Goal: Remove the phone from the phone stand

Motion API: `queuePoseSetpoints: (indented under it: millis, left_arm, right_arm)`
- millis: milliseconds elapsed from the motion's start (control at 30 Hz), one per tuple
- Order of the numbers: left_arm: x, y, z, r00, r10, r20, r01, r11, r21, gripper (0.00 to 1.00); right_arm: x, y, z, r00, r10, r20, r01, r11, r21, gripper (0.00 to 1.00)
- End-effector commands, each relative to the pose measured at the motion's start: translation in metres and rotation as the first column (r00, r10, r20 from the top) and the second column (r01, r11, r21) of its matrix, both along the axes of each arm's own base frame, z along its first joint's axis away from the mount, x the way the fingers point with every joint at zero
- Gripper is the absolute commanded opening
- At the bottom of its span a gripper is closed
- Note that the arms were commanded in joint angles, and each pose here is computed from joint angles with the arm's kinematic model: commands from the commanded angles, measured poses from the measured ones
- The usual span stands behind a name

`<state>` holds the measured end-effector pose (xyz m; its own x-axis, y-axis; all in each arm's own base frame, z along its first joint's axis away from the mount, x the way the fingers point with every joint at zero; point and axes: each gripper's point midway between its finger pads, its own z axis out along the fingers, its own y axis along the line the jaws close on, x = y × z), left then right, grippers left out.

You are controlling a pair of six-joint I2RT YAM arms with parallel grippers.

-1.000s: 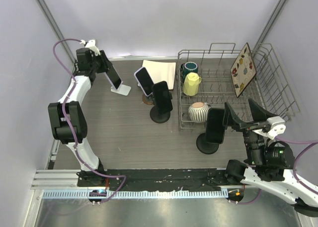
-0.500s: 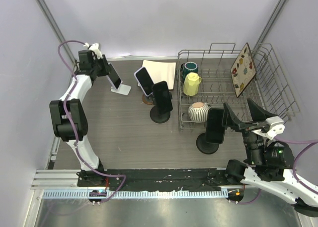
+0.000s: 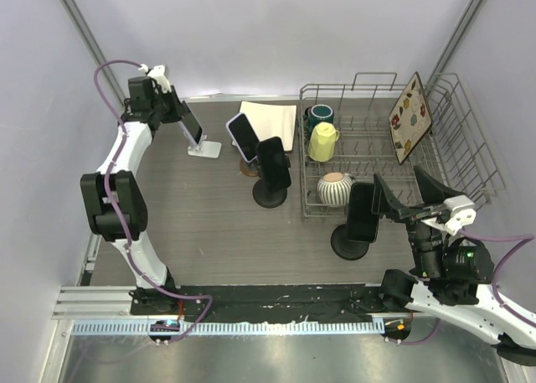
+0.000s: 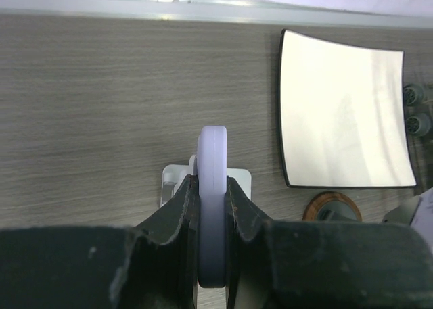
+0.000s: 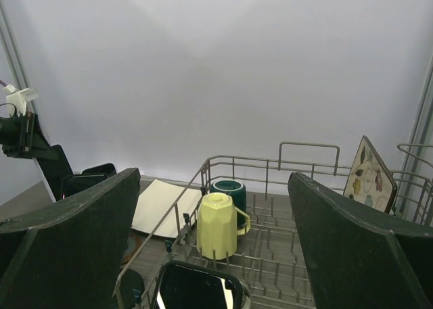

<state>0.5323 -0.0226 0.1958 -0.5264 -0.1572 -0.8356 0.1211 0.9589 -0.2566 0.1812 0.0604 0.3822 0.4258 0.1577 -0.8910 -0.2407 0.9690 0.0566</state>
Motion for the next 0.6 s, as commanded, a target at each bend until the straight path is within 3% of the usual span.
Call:
queuePoseSetpoints:
  millis: [0, 300, 467, 533, 567]
  left_arm:
    - [-0.003, -0.006, 0.119, 0.962, -0.029, 0.273, 0.032, 0.999, -0.005, 0.0]
    - [-0.052, -0.027, 0.159, 0.95, -0.049, 0.309, 0.082, 0.992, -0.094, 0.0]
    - [-0.09, -0.036, 0.136, 0.983, -0.03, 0.183, 0.066, 0.979, -0.194, 0.0]
    - [-0.109, -0.033, 0.145, 0.977, 0.016, 0.212, 0.032, 0.975, -0.219, 0.0]
    - [-0.117, -0.034, 0.124, 0.985, 0.04, 0.165, 0.003, 0.968, -0.251, 0.0]
  right_arm:
    - [0.0, 0.004, 0.003, 1.0, 0.016, 0.003, -0.016, 1.0, 0.006, 0.97]
    - [0.001, 0.008, 0.001, 1.0, 0.02, -0.004, -0.02, 1.0, -0.01, 0.97]
    - [0.003, 0.01, 0.0, 1.0, 0.018, -0.011, -0.019, 1.0, -0.023, 0.96]
    - [0.003, 0.01, 0.0, 1.0, 0.02, -0.01, -0.02, 1.0, -0.024, 0.97]
    - [0.003, 0.01, 0.0, 1.0, 0.021, -0.011, -0.021, 1.0, -0.023, 0.97]
